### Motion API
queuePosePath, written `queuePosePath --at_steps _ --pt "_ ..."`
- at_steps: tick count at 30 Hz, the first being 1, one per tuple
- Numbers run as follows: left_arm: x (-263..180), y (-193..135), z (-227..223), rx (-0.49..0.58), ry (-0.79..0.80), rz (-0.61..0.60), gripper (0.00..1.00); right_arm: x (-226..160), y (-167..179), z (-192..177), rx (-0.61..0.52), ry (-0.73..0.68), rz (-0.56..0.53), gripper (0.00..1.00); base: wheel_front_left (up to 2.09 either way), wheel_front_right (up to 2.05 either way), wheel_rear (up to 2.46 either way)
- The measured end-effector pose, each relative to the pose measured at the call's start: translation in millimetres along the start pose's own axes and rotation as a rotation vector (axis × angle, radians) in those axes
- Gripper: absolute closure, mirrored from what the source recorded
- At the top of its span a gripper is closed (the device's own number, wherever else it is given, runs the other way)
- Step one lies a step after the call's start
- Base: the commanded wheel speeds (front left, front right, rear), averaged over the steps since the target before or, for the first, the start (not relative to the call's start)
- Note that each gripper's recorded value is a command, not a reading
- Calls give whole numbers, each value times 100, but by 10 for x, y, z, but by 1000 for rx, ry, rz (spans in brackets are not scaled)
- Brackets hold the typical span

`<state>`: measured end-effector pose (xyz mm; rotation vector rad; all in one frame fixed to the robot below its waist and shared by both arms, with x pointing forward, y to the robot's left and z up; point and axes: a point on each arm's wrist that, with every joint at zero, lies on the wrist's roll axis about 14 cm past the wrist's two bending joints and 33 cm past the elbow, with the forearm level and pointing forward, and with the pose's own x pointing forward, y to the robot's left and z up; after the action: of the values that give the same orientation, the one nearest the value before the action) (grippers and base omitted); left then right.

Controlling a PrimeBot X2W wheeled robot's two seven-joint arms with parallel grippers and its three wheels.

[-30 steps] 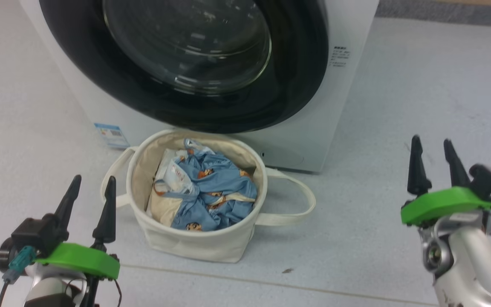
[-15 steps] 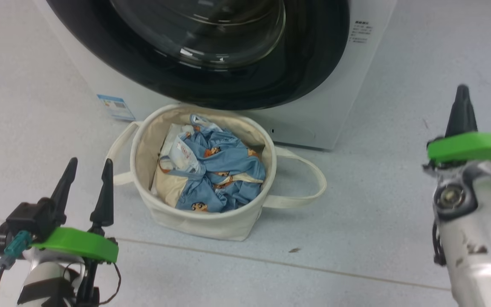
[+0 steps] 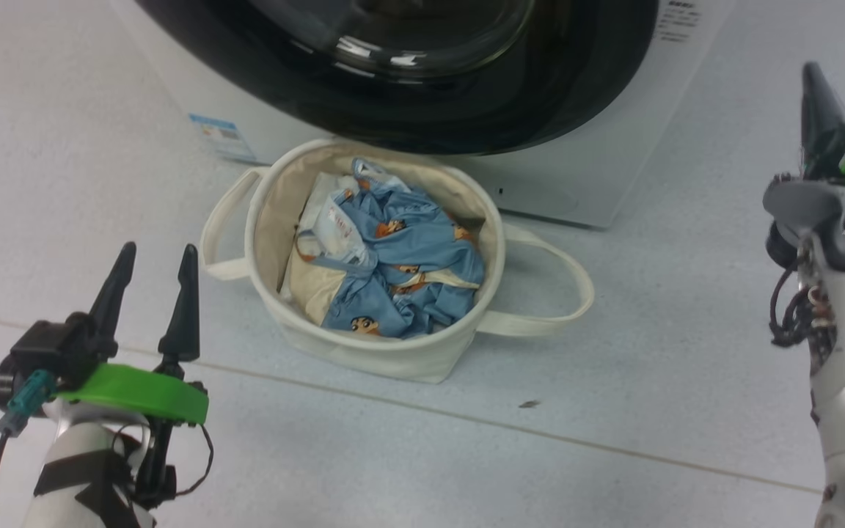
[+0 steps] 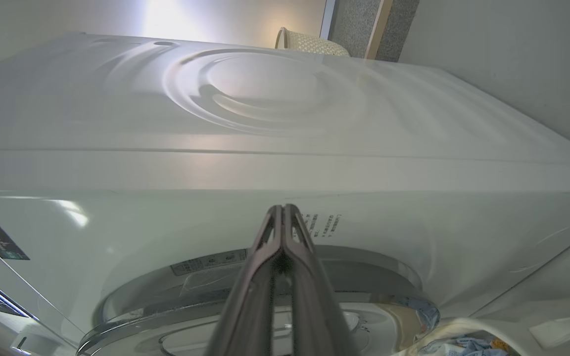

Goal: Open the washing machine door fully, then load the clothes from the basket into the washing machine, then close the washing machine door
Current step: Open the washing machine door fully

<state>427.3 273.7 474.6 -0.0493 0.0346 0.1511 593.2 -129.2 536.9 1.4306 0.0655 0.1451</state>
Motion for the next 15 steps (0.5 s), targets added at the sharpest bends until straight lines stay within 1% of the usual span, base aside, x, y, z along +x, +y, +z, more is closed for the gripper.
queuePosePath --at_steps 2,6,9,10,15 --pt "9 36 -17 4 5 9 0 76 -13 -99 52 48 -1 100 0 0 0" --pt "24 103 -68 13 19 28 0 222 -49 -284 79 123 -4 100 0 0 0" --pt "52 144 -77 18 20 39 0 337 -55 -418 58 180 -3 100 0 0 0" --pt "52 144 -77 18 20 39 0 337 -55 -418 58 180 -3 100 0 0 0" --pt "86 236 -90 27 21 66 0 515 5 -622 -9 253 23 100 0 0 0"
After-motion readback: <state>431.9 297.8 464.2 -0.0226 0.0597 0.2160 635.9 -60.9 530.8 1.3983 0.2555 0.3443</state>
